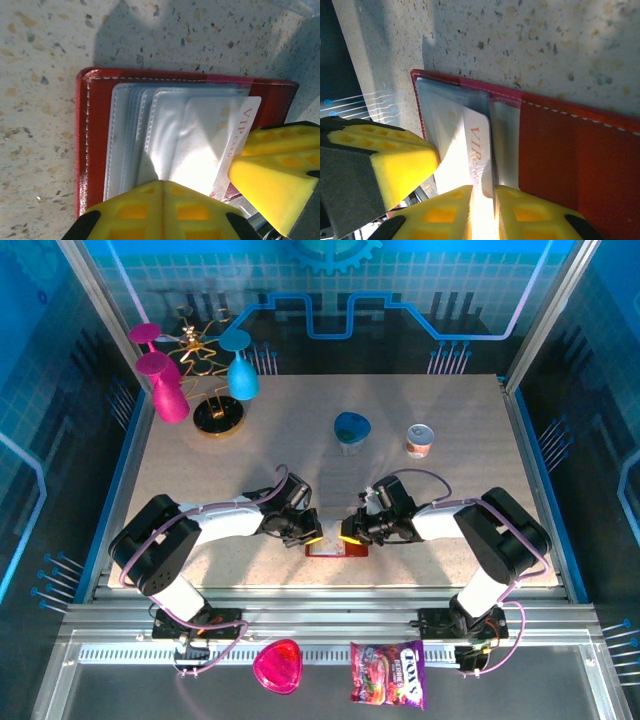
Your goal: Take the credit cards out of the card holder
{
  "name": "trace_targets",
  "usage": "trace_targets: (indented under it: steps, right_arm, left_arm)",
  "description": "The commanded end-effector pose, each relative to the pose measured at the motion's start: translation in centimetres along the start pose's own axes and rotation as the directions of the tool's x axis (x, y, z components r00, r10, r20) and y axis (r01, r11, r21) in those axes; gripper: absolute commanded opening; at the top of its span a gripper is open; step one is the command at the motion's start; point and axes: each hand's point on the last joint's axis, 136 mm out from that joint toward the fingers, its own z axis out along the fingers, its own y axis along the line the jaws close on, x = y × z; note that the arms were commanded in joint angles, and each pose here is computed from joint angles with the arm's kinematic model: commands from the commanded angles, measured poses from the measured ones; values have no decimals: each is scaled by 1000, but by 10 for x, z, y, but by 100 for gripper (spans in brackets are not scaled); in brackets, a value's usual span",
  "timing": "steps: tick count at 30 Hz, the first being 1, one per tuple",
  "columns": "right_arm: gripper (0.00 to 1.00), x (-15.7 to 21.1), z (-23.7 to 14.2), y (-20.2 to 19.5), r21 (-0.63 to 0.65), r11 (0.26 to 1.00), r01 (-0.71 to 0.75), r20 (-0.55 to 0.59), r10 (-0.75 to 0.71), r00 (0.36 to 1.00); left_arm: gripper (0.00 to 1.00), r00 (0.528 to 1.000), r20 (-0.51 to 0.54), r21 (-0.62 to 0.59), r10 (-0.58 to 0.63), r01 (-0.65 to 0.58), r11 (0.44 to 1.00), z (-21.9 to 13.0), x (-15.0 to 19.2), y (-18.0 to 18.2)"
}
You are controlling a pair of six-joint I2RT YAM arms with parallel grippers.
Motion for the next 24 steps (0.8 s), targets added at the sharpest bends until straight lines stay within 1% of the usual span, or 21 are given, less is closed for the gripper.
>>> trace_targets:
  steps: [1, 8, 16, 24]
  right_arm:
    - [16, 2, -2, -12, 23, 999, -29, 1, 29, 1000]
    - [8, 2, -9, -12, 33, 999, -16, 8, 16, 1000]
    - [5, 2, -25, -19, 77, 997, 4, 13, -5, 1000]
    - [4, 5, -43, -29, 167, 985, 34, 15, -37, 999]
  left_arm:
    - [6, 999, -39, -72, -1, -2, 997, 5, 9, 19]
    - [7, 1000, -28, -79, -3, 1, 997, 1, 7, 22]
    - [7, 1000, -29, -74, -4, 2, 997, 1, 7, 21]
    - [7, 1000, -25, -60, -7, 5, 998, 0, 7, 18]
